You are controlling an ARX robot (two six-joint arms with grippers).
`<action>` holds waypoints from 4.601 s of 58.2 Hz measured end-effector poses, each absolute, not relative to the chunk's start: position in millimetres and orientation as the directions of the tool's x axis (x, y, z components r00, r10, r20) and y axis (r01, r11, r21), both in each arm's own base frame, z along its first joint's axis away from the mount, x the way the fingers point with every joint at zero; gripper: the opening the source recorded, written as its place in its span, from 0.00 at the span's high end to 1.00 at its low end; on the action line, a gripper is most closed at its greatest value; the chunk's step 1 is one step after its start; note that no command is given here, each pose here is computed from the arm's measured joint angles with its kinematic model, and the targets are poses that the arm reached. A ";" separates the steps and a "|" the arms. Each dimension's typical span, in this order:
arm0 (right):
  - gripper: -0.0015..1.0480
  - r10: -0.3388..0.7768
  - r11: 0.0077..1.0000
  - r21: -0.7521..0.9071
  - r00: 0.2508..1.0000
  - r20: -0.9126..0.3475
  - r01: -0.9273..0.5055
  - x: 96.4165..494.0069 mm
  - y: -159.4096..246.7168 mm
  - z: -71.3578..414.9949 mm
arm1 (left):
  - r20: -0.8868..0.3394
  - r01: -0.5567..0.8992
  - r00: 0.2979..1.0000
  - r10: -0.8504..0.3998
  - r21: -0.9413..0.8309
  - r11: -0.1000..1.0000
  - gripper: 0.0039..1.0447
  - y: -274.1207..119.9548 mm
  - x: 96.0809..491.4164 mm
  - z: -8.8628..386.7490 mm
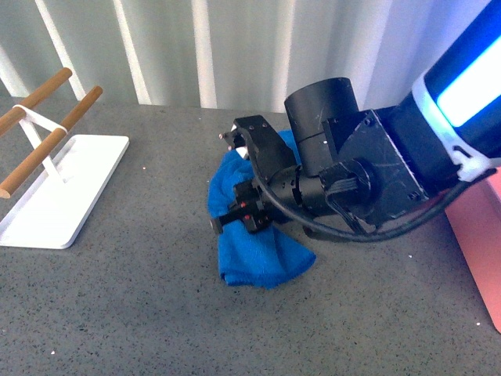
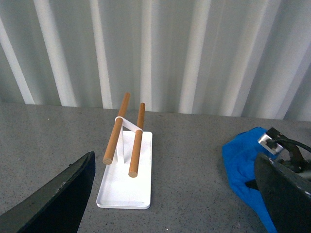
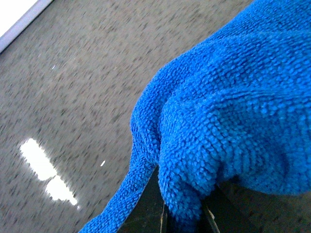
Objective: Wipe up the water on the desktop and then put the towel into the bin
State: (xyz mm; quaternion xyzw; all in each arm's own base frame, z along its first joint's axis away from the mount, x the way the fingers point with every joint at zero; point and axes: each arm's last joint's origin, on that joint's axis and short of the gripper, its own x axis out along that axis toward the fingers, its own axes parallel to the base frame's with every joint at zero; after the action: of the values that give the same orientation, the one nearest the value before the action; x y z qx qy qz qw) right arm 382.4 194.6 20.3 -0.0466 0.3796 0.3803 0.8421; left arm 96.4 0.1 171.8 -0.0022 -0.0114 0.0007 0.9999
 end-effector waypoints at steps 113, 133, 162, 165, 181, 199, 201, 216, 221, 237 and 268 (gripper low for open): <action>0.94 0.212 0.876 -0.331 0.897 -0.387 -0.350 335.1 -45.4 281.9 | 0.023 -0.001 1.000 0.001 -0.004 1.000 0.06 0.1 96.4 171.8; 0.94 0.109 0.916 -0.282 0.854 -0.509 -0.286 300.3 -106.9 222.9 | 0.023 -0.001 1.000 0.002 -0.004 1.000 0.06 0.1 96.4 171.8; 0.94 -0.063 0.975 -0.192 0.694 -0.718 -0.110 380.8 -130.1 153.8 | 0.023 -0.001 1.000 0.001 -0.004 1.000 0.06 0.1 96.4 171.8; 0.94 -0.095 0.974 -0.205 0.655 -0.749 -0.092 385.9 -133.5 148.0 | 0.023 -0.001 1.000 0.001 -0.004 1.000 0.06 0.1 96.4 171.8; 0.63 -0.116 0.979 -0.188 0.528 -0.841 -0.083 386.0 -142.4 136.1 | 0.023 -0.001 1.000 0.002 -0.004 1.000 0.06 0.1 96.4 171.8; 0.16 -0.118 0.983 -0.174 0.503 -0.856 -0.065 381.8 -147.2 136.2 | 0.023 -0.001 1.000 0.001 -0.004 1.000 0.06 0.1 96.4 171.8; 0.11 -0.115 0.983 -0.171 0.505 -0.855 -0.067 381.8 -146.6 137.4 | 0.023 -0.001 1.000 0.002 -0.004 1.000 0.06 0.1 96.4 171.8; 0.07 -0.064 0.984 -0.150 0.602 -0.796 -0.094 392.9 -123.2 179.1 | 0.023 -0.001 1.000 0.001 -0.004 1.000 0.06 0.1 96.4 171.8; 0.07 -0.027 0.983 -0.137 0.651 -0.758 -0.119 395.5 -112.1 199.7 | 0.023 -0.001 1.000 0.001 -0.004 1.000 0.06 0.1 96.4 171.8; 0.07 0.006 0.989 -0.126 0.864 -0.503 -0.080 376.3 -88.7 246.5 | 0.023 -0.001 1.000 0.001 -0.004 1.000 0.06 0.1 96.4 171.8; 0.37 -0.003 1.000 -0.016 0.999 -0.037 0.003 195.6 -36.7 163.5 | 0.022 -0.001 1.000 0.001 -0.004 1.000 0.06 0.1 96.4 171.7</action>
State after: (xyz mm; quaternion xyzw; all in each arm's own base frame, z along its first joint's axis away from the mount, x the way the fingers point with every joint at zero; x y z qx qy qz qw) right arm 195.6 -36.7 163.5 -0.0079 0.0184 -0.0015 0.9998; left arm 96.4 0.1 171.7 -0.0022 -0.0110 0.0005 0.9999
